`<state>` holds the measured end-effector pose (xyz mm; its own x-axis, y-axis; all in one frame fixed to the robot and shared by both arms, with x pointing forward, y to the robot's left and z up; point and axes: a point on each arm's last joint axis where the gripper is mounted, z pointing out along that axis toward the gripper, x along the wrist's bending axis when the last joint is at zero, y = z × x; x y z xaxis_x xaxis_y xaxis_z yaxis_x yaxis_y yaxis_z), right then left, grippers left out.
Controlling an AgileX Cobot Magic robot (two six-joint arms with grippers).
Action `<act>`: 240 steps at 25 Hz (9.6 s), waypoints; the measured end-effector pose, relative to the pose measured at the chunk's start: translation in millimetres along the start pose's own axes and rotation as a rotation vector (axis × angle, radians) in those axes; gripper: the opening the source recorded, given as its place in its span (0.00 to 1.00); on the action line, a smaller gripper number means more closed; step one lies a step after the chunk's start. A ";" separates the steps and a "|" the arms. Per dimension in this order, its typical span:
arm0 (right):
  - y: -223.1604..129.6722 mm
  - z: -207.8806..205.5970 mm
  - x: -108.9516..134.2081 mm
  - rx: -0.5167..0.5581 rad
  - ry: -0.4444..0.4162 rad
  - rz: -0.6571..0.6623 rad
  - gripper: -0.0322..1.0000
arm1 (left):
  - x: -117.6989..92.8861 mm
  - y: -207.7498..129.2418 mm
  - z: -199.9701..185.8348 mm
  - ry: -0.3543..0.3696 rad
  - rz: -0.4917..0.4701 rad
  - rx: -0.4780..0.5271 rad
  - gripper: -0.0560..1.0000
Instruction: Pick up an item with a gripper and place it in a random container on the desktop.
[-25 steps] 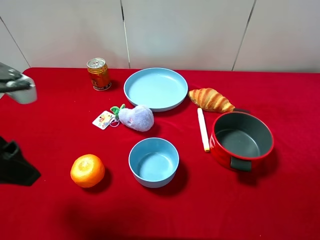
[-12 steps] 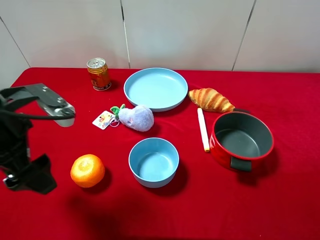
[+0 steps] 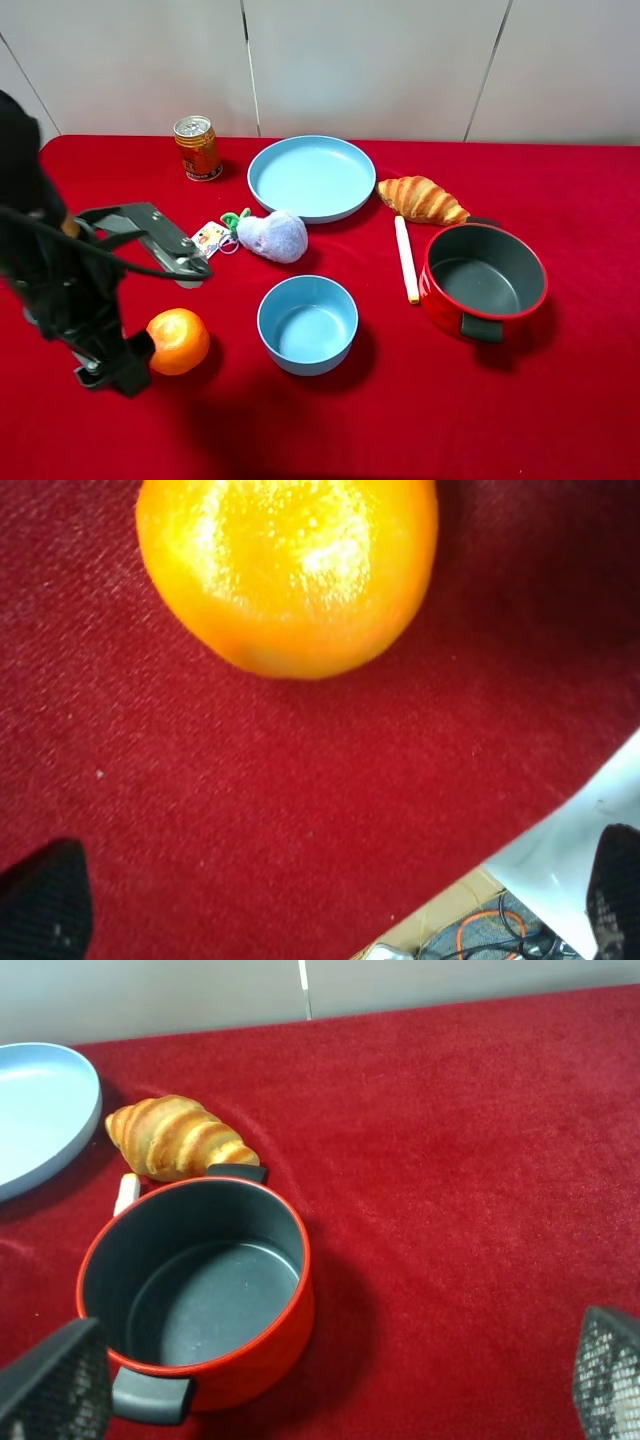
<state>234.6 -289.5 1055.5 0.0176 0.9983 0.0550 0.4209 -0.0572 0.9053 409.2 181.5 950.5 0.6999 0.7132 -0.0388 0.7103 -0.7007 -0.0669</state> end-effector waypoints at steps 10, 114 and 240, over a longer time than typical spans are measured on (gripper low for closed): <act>0.0 0.0 0.0 0.000 0.000 0.000 0.70 | 3.4 18.8 31.9 0.012 -0.002 0.026 0.99; 0.0 0.0 0.0 0.000 0.000 0.000 0.70 | 5.3 78.9 -66.6 -0.017 -0.002 -0.164 0.73; 0.0 0.0 0.0 0.000 0.000 0.000 0.70 | -79.7 68.3 -186.8 0.060 0.209 -0.389 0.99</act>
<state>234.6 -289.5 1055.5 0.0176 0.9983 0.0549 0.4206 -0.0572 0.9054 415.9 73.2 1135.3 0.8264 0.5611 0.0466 0.5204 -0.7928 0.3172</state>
